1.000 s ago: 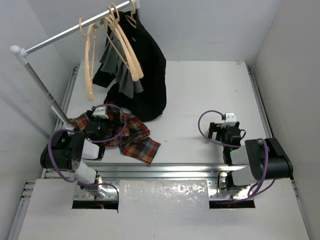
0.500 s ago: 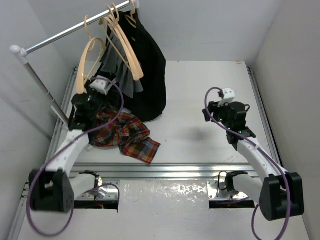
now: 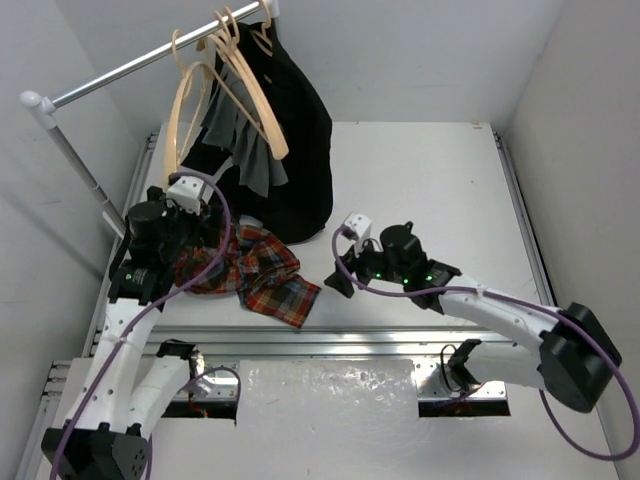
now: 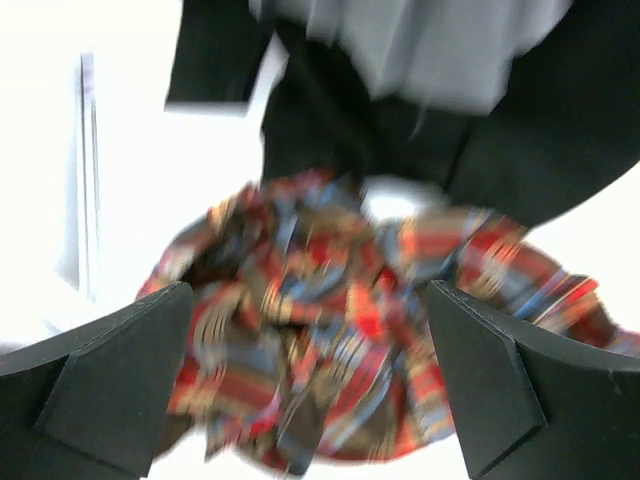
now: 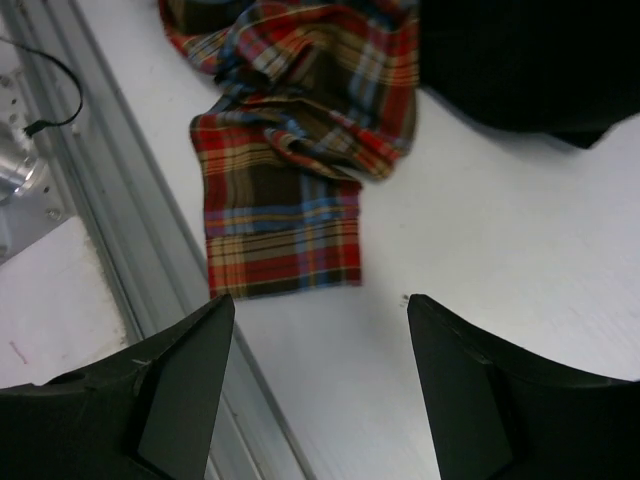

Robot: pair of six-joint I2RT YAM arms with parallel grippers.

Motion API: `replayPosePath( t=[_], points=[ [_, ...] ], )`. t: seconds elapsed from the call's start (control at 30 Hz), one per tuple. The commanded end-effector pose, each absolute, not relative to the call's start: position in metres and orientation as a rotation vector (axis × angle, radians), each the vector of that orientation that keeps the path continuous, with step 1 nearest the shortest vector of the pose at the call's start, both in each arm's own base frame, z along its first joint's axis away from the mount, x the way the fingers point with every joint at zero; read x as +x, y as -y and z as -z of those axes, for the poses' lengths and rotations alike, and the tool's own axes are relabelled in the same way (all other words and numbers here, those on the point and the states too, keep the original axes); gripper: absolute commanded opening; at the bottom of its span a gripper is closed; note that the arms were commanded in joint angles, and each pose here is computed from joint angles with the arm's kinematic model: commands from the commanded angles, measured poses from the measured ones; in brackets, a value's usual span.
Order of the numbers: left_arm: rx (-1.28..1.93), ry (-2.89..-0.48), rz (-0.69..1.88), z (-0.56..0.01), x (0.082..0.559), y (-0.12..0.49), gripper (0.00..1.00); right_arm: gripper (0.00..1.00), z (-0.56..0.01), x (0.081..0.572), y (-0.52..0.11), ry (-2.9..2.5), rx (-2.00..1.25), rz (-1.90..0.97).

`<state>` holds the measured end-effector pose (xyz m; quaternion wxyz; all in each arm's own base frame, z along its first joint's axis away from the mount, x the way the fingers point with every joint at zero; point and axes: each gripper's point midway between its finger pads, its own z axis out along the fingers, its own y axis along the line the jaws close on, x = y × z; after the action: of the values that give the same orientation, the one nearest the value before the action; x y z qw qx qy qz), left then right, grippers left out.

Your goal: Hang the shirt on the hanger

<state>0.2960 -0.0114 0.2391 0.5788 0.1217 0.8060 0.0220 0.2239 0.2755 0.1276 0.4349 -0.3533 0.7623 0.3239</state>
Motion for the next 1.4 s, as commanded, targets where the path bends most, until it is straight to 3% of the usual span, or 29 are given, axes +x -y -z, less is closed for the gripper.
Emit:
replayPosePath(
  t=[0.0, 0.07, 0.17, 0.3, 0.5, 0.67, 0.73, 0.77, 0.83, 0.97, 1.1, 1.2, 1.37],
  points=[
    [0.256, -2.029, -0.222, -0.219, 0.284, -0.019, 1.00, 0.71, -0.159, 0.229, -0.312, -1.778, -0.899, -0.896],
    [0.327, -2.031, -0.312, -0.218, 0.288, -0.029, 1.00, 0.71, -0.161, 0.227, -0.321, -1.766, -0.917, -0.917],
    [0.525, -2.080, -0.443, -0.198, 0.289, -0.041, 0.85, 0.71, -0.166, 0.224, -0.330, -1.725, -0.927, -0.944],
    [0.539, -1.995, -0.844, -0.205, 0.307, -0.096, 0.93, 0.71, -0.163, 0.220, -0.331, -1.711, -0.963, -0.935],
    [0.392, -2.212, -0.934, -0.172, 0.305, -0.137, 0.94, 0.72, -0.154, 0.210, -0.322, -1.713, -1.023, -0.915],
    [0.353, -2.242, -0.984, -0.157, 0.305, -0.163, 0.94, 0.72, -0.157, 0.209, -0.317, -1.709, -1.008, -0.902],
    [0.387, -2.253, -0.914, -0.153, 0.312, -0.156, 0.83, 0.72, -0.156, 0.207, -0.319, -1.712, -1.010, -0.919],
    [0.398, -2.270, -0.889, -0.148, 0.314, -0.154, 0.49, 0.72, -0.154, 0.207, -0.320, -1.717, -1.012, -0.925],
    [0.375, -2.287, -0.825, -0.151, 0.317, -0.148, 0.00, 0.72, -0.153, 0.208, -0.320, -1.734, -0.996, -0.927],
    [0.508, -2.284, -0.471, -0.172, 0.310, -0.097, 0.00, 0.72, -0.156, 0.212, -0.316, -1.764, -0.932, -0.914],
    [0.710, -1.991, -0.134, -0.266, 0.290, -0.022, 0.00, 0.72, -0.167, 0.213, -0.314, -1.789, -0.894, -0.915],
    [0.793, -1.852, 0.106, -0.322, 0.263, 0.027, 0.00, 0.72, -0.196, 0.216, -0.315, -1.813, -0.828, -0.930],
    [0.854, -1.691, 0.299, -0.395, 0.236, 0.067, 0.00, 0.70, -0.286, 0.222, -0.323, -1.675, -0.789, -0.967]
  ],
)
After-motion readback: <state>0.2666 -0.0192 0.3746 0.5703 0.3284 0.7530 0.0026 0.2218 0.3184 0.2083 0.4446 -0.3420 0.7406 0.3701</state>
